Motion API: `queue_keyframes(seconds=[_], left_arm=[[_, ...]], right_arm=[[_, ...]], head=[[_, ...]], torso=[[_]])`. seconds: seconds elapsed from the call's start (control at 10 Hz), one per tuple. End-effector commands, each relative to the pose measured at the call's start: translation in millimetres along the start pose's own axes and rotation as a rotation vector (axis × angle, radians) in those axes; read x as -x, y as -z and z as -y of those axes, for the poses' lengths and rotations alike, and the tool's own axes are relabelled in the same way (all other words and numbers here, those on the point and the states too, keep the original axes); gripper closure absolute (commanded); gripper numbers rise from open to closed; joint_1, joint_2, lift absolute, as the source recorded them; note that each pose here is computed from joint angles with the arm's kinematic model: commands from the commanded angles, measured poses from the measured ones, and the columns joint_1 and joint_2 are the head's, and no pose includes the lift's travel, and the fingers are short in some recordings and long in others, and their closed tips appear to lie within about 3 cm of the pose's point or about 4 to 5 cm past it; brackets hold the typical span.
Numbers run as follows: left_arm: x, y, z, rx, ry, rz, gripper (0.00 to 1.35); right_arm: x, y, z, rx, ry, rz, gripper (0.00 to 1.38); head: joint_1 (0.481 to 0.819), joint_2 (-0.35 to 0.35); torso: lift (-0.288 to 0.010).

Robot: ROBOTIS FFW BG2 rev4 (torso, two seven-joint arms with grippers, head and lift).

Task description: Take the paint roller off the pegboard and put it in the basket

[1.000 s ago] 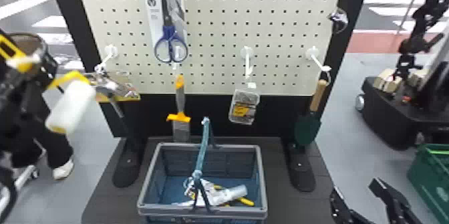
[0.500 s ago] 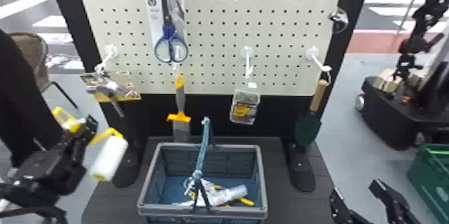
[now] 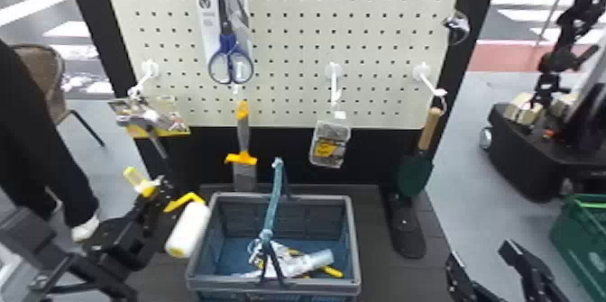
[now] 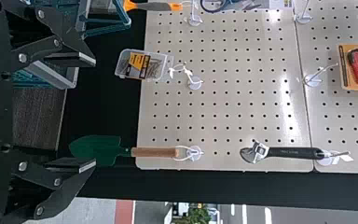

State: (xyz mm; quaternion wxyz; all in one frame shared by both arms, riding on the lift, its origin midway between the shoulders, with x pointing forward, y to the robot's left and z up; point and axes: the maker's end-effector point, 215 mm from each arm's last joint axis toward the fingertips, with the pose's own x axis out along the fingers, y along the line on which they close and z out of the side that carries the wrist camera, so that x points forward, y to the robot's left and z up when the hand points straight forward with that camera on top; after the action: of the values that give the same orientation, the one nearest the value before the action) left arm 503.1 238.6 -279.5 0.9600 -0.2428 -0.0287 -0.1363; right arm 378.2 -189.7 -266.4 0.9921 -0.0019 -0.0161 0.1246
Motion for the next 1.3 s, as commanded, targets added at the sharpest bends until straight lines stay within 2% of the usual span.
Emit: queue_keyframes(seconds=[0.0,0.4,0.8,0.9,1.0,1.1,1.2], left_arm=[[-12,22,3,0.041,0.021,-0.024,1.21],[-43,53,20,0.080,0.079,-0.049,1.21],[-63,69,41,0.096,0.133,-0.069,1.21],[-64,71,40,0.101,0.132,-0.078,0.83],[-64,70,40,0.100,0.132,-0.076,0.28],[-62,67,37,0.097,0.128,-0.063,0.02],[-62,65,35,0.096,0.126,-0.061,0.15]], right_arm=[[0,1,0,-0.002,0.001,0.000,0.50],[-1,-1,1,-0.003,0.000,0.007,0.50],[-3,0,1,-0.003,0.000,0.009,0.50],[-3,0,1,-0.003,0.000,0.009,0.50],[-3,0,1,-0.003,0.000,0.009,0.50],[-3,0,1,-0.003,0.000,0.009,0.50],[-3,1,1,-0.003,0.000,0.007,0.50]], head=[[0.549,0.000],[0.549,0.000],[0.549,0.000],[0.549,0.000],[0.549,0.000],[0.549,0.000],[0.549,0.000]], torso=[[-0.100],[-0.100],[-0.100],[-0.100],[-0.100],[-0.100],[-0.100]])
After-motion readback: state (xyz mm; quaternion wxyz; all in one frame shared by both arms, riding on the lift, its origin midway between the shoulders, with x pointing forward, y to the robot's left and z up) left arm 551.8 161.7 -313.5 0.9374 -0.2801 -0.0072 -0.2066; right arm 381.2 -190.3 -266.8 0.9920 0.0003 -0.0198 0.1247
